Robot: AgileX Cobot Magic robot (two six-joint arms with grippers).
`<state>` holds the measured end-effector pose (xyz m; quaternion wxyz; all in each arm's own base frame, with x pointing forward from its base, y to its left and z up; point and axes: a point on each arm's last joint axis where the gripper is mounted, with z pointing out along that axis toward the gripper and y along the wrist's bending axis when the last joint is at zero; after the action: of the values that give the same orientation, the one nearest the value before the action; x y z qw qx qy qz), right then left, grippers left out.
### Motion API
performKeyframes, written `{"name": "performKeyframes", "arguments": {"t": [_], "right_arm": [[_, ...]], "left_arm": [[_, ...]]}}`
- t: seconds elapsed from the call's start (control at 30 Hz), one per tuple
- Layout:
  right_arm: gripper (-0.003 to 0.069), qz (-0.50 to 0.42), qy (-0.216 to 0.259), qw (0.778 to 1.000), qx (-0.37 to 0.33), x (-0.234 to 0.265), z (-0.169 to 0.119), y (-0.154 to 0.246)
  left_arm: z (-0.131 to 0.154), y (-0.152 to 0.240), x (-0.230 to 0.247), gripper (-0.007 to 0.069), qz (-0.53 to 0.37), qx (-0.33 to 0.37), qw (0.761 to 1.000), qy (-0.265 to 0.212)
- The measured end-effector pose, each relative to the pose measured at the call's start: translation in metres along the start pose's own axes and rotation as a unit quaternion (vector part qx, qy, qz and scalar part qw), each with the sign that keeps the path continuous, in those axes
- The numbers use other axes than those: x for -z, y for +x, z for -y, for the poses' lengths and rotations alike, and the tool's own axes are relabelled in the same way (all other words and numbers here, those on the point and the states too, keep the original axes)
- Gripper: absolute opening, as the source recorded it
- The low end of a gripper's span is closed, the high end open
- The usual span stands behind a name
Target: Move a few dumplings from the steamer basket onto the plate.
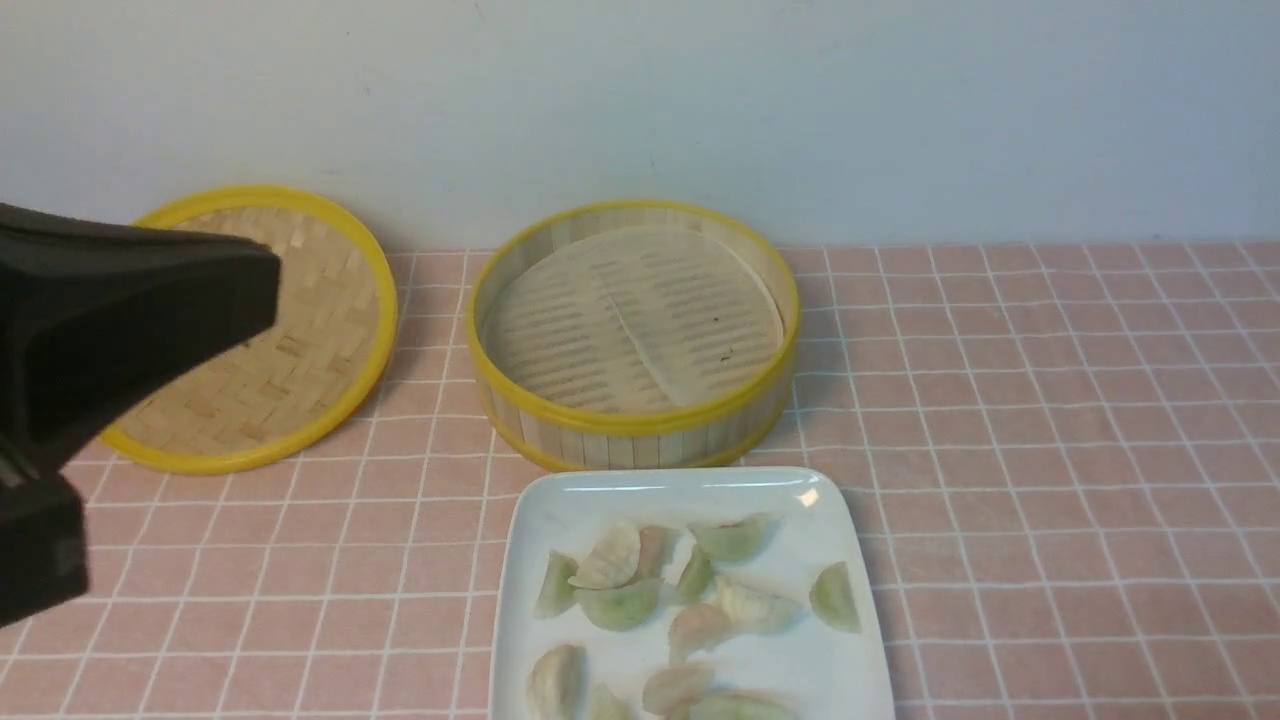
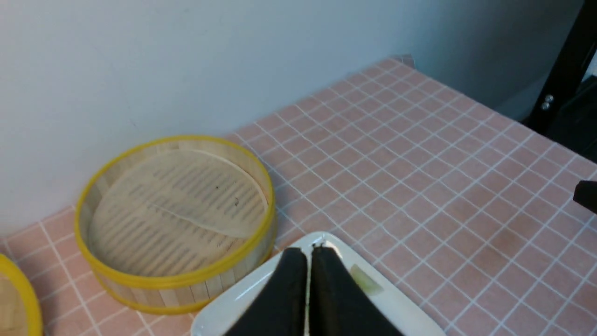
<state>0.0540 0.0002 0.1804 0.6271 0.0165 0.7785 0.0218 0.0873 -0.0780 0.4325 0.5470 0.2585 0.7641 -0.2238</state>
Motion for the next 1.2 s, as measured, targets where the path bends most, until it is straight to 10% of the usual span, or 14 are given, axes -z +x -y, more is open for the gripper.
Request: {"name": "performKeyframes", "arguments": {"t": [0.3,0.73,1.2], "right_arm": [[-0.0014,0.000,0.000,1.000,0.000,0.000,0.000,0.000],[-0.0014,0.000,0.000,1.000,0.000,0.000,0.000,0.000],[-0.0014,0.000,0.000,1.000,0.000,0.000,0.000,0.000]], "left_arm": [[-0.017,0.030,0.018,-0.0006,0.055,-0.016,0.996,-0.068],[-0.050,0.228,0.004,-0.0006,0.088,0.052,0.945,-0.311],[-0.052,0.271,-0.006,-0.0006,0.013,0.088,0.942,-0.324]]}}
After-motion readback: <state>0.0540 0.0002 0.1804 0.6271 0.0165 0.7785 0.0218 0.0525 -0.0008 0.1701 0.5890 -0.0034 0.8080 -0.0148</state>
